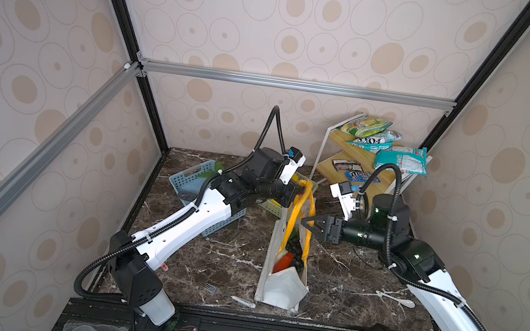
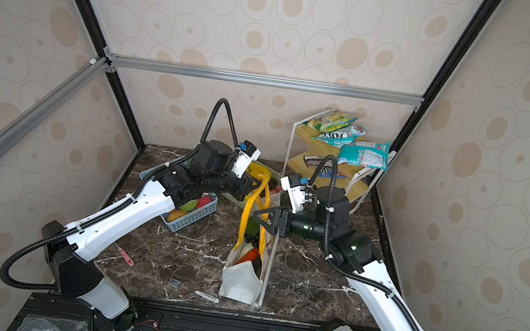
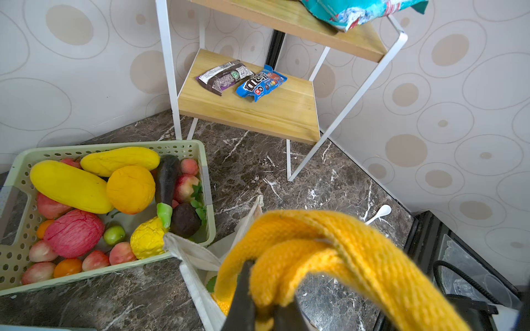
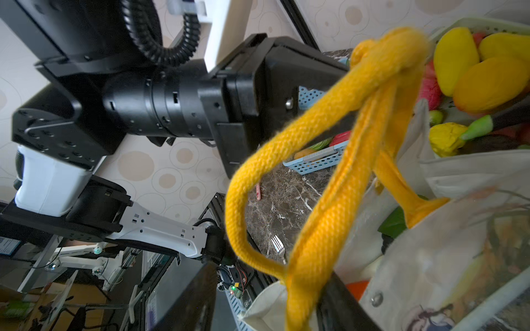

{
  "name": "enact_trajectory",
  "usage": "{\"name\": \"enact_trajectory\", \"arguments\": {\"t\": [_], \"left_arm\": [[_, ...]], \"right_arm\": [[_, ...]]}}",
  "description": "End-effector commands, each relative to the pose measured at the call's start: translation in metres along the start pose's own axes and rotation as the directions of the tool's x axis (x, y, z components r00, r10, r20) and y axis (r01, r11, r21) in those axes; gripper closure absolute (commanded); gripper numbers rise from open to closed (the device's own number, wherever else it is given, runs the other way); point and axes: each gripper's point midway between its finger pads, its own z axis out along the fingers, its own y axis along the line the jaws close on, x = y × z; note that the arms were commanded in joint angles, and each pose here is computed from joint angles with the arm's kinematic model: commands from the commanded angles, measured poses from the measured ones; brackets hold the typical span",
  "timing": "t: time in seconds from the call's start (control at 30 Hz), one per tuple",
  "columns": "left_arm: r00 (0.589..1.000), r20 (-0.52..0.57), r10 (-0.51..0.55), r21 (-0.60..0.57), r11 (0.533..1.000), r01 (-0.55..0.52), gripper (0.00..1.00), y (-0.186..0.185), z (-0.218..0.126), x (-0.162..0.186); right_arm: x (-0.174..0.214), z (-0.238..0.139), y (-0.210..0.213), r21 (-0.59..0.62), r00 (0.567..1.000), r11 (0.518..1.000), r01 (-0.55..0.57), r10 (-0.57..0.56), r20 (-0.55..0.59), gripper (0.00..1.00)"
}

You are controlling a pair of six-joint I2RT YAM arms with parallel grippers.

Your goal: Place the food into the grocery bag and tie it

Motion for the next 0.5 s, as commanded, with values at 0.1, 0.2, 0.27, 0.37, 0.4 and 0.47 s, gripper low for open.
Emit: {"name": "enact_trajectory", "arguments": {"t": [0.1,0.2,0.27,0.37,0.4,0.47], "left_arm": [[0.994,0.102,0.033,-0.004,0.999,-0.033,1.00,0.001,-0.018,-0.029],[0.995,0.099,0.032,0.001,0.999,-0.032,1.00,0.000,-0.016,-0.028],[0.995,0.096,0.031,0.004,0.999,-0.032,1.00,0.000,-0.016,-0.028],[0.995,0.096,0.031,0.008,0.999,-0.032,1.00,-0.001,-0.016,-0.028],[0.995,0.098,0.031,0.012,0.999,-0.033,1.00,-0.002,-0.016,-0.028],[0.994,0.101,0.033,0.017,0.999,-0.035,1.00,-0.003,-0.017,-0.030]], "right_arm": [[0.006,-0.031,-0.029,0.106,0.999,0.994,-0.028,0.023,0.042,0.44],[0.006,-0.037,-0.051,0.184,0.996,0.981,-0.063,0.050,0.078,0.44],[0.008,-0.036,-0.065,0.223,0.994,0.971,-0.082,0.064,0.086,0.46],[0.016,-0.027,-0.089,0.281,0.994,0.954,-0.101,0.087,0.064,0.50],[0.019,-0.021,-0.096,0.287,0.994,0.952,-0.109,0.097,0.057,0.52],[0.022,-0.009,-0.099,0.242,0.995,0.965,-0.101,0.094,0.040,0.53]]}}
